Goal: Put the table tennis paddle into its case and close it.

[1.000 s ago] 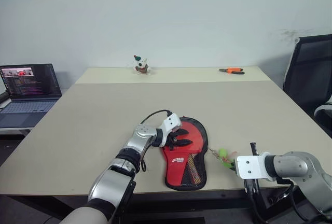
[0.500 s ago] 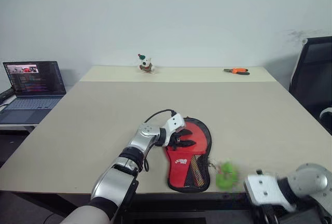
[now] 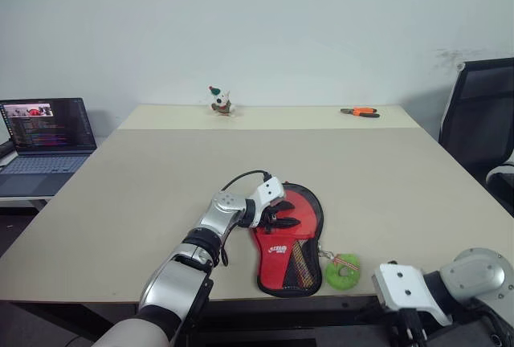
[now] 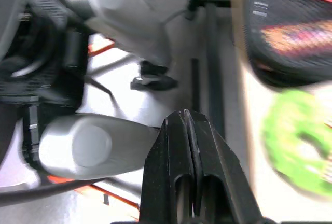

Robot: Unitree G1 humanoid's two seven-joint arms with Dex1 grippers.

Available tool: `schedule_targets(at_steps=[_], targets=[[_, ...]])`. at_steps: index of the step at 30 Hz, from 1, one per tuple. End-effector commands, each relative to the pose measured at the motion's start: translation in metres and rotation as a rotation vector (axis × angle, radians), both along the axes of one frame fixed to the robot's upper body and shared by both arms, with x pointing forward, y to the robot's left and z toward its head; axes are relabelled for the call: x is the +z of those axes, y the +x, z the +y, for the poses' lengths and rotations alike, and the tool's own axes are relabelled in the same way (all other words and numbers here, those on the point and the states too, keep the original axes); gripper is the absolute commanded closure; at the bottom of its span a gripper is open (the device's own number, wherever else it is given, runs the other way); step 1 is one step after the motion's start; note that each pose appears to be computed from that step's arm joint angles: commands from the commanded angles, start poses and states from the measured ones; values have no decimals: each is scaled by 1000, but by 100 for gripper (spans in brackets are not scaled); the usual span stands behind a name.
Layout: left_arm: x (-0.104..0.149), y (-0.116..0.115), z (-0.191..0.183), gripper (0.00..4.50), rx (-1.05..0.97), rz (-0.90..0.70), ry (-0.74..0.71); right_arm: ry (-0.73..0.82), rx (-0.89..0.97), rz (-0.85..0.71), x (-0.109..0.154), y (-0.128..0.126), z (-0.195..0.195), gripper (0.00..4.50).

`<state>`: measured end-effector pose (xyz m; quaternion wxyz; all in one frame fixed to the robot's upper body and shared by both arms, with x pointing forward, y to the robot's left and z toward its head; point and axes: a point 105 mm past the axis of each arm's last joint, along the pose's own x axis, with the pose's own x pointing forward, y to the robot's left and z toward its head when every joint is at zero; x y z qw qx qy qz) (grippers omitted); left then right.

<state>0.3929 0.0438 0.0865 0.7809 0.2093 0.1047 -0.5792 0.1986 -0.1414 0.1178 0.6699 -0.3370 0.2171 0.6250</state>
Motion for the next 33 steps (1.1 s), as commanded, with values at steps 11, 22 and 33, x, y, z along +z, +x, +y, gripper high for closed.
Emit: schedule_targets(at_steps=[11,22,33], targets=[[-37,-13,6,208,-3,97,94,11,-184,-105,-4,39,-17,1],[-36,-12,8,208,7,87,92,94,-353,-31,-41,51,5,1],[-36,-12,10,208,10,84,100,140,-486,127,-48,55,-3,1]])
